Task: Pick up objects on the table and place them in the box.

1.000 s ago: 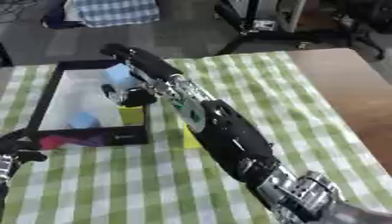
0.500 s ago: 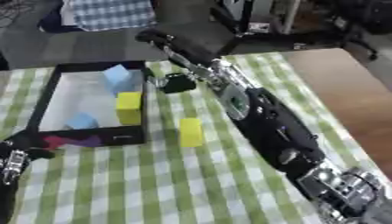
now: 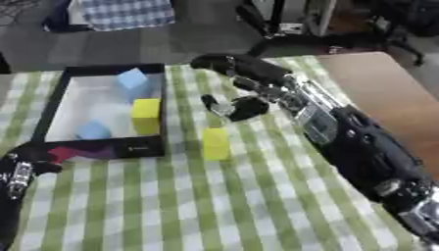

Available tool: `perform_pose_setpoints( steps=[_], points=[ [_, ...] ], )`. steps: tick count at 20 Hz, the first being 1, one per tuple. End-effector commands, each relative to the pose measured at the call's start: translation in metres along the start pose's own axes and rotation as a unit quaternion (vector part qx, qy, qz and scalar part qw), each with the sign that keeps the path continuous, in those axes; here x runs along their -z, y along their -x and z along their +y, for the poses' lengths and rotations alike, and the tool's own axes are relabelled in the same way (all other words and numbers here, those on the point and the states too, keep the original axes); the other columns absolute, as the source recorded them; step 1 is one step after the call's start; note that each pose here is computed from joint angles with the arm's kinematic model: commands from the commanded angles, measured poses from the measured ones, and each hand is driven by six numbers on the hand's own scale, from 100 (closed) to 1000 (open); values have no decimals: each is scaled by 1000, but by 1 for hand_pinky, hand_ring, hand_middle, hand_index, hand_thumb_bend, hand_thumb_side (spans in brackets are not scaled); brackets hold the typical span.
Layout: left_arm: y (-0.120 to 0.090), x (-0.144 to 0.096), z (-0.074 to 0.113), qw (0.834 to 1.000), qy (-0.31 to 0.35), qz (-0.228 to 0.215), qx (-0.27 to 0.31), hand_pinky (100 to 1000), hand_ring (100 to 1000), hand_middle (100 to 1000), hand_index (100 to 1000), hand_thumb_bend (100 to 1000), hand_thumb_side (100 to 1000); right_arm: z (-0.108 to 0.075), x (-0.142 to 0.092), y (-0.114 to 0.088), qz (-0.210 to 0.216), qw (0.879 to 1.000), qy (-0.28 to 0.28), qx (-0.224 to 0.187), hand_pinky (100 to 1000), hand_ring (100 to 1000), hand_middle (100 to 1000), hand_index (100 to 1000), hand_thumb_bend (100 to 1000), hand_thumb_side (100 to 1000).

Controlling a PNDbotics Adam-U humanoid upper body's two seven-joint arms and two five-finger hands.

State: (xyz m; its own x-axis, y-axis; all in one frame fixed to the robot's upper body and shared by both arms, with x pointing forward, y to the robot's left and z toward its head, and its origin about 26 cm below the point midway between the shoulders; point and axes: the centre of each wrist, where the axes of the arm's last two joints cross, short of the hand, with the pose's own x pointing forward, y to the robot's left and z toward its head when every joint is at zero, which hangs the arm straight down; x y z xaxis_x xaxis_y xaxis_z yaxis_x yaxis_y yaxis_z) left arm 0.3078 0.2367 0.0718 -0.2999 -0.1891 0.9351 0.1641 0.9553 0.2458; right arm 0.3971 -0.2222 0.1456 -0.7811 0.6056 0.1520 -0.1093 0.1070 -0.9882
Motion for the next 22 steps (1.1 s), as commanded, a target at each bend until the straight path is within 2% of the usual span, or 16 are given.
perform_pose_setpoints(
  steps=[1, 4, 6, 12, 13, 14, 22],
  points=[
    [-5, 1, 6, 1000, -3, -7, 13, 789, 577, 588, 833, 100, 776, -6, -4, -1, -2, 999, -32, 9, 954, 934, 953, 999, 100, 794],
    [-5, 1, 6, 1000, -3, -8, 12, 789, 577, 588, 833, 100, 776, 1, -3, 3, 14, 997, -61, 38, 958, 943, 960, 1000, 107, 787],
    [-5, 1, 6, 1000, -3, -8, 11, 789, 577, 588, 833, 100, 776, 4, -1, 7, 32, 995, -81, 44, 961, 950, 965, 1000, 144, 777],
    [-4, 1, 5, 1000, -3, -7, 10, 789, 578, 588, 833, 100, 776, 13, 1, 22, 73, 986, -147, 34, 959, 956, 968, 1000, 206, 774],
    [-4, 1, 5, 1000, -3, -7, 10, 789, 578, 588, 833, 100, 776, 15, 1, 23, 77, 984, -158, 30, 958, 955, 966, 1000, 231, 740],
    [-4, 1, 5, 1000, -3, -7, 9, 789, 579, 588, 833, 100, 776, 17, 1, 24, 81, 982, -168, 27, 958, 955, 967, 1000, 212, 781],
    [-4, 1, 5, 1000, -2, -6, 10, 789, 580, 588, 833, 100, 777, 27, 7, 23, 74, 979, -188, 4, 946, 940, 943, 1000, 215, 766]
  ],
)
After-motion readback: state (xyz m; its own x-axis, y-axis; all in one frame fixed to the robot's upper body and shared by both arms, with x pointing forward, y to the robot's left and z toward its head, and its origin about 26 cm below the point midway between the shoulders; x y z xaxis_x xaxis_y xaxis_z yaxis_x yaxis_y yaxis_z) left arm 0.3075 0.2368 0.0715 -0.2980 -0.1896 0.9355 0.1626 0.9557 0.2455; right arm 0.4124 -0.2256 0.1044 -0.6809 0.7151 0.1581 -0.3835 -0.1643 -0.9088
